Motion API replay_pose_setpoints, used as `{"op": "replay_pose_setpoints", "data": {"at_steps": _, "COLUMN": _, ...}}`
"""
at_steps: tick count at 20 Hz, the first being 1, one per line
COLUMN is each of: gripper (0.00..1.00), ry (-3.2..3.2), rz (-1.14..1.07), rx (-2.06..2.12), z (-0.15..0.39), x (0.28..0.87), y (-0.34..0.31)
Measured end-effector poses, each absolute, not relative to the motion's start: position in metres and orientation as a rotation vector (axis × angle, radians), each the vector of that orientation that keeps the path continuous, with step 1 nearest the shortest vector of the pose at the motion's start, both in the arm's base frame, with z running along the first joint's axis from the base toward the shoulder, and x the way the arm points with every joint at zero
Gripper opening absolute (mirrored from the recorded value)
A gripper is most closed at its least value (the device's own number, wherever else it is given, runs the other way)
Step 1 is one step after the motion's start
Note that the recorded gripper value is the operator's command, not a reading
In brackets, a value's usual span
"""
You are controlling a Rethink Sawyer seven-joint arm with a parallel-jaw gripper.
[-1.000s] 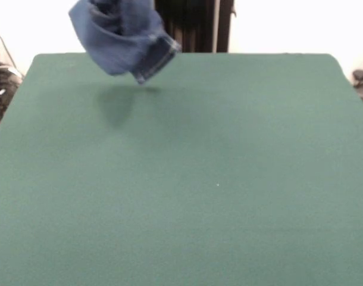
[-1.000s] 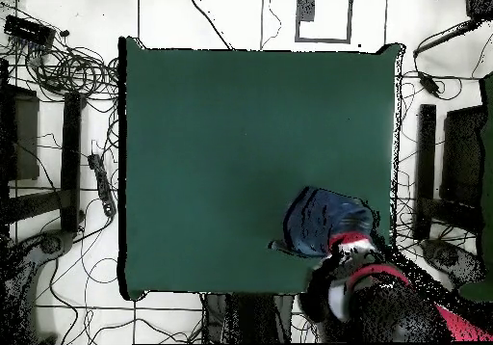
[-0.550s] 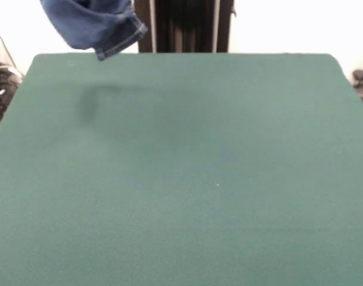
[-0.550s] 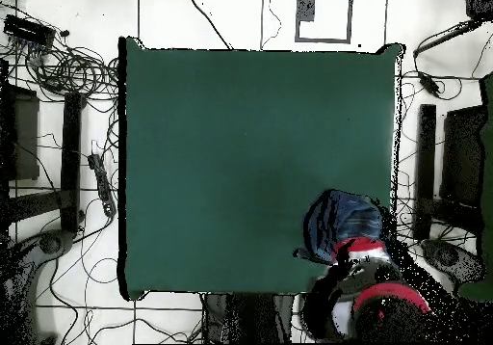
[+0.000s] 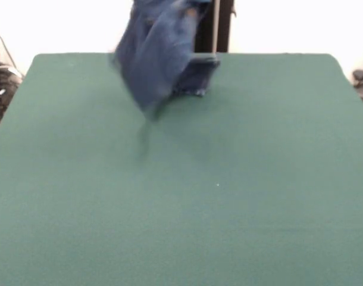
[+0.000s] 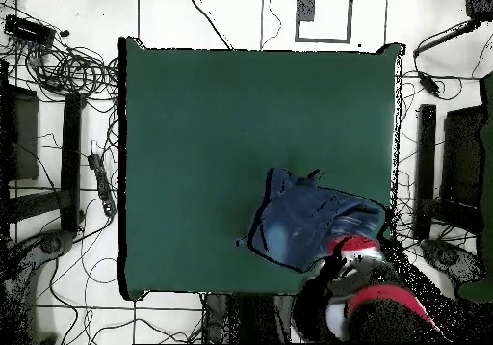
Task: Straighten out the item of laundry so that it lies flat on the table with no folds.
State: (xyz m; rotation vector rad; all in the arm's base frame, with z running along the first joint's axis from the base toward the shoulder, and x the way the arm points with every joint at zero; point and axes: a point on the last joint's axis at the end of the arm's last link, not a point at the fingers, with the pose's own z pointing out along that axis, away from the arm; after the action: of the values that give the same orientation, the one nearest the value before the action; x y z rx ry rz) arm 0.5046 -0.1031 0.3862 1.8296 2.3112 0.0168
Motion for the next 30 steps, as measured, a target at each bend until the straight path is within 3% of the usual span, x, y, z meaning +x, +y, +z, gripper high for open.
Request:
{"op": "replay_pose_setpoints", "data": {"at_steps": 7, "gripper": 0.0, "ry": 2.161, "rz": 0.006, "rx": 1.993, "z": 0.391, "x": 0.483, "y": -0.17}}
{"op": "replay_pose_setpoints", "data": {"at_steps": 20, "gripper": 0.0, "ry": 2.223, "rz": 0.002, "rx": 1.927, "z": 0.407, "x": 0.495, "y": -0.144}}
{"op": "replay_pose_setpoints", "data": {"at_steps": 30, "gripper": 0.0, "ry": 2.124, "rz": -0.043, "rx": 2.065, "z": 0.44, "x": 0.454, "y": -0.264}}
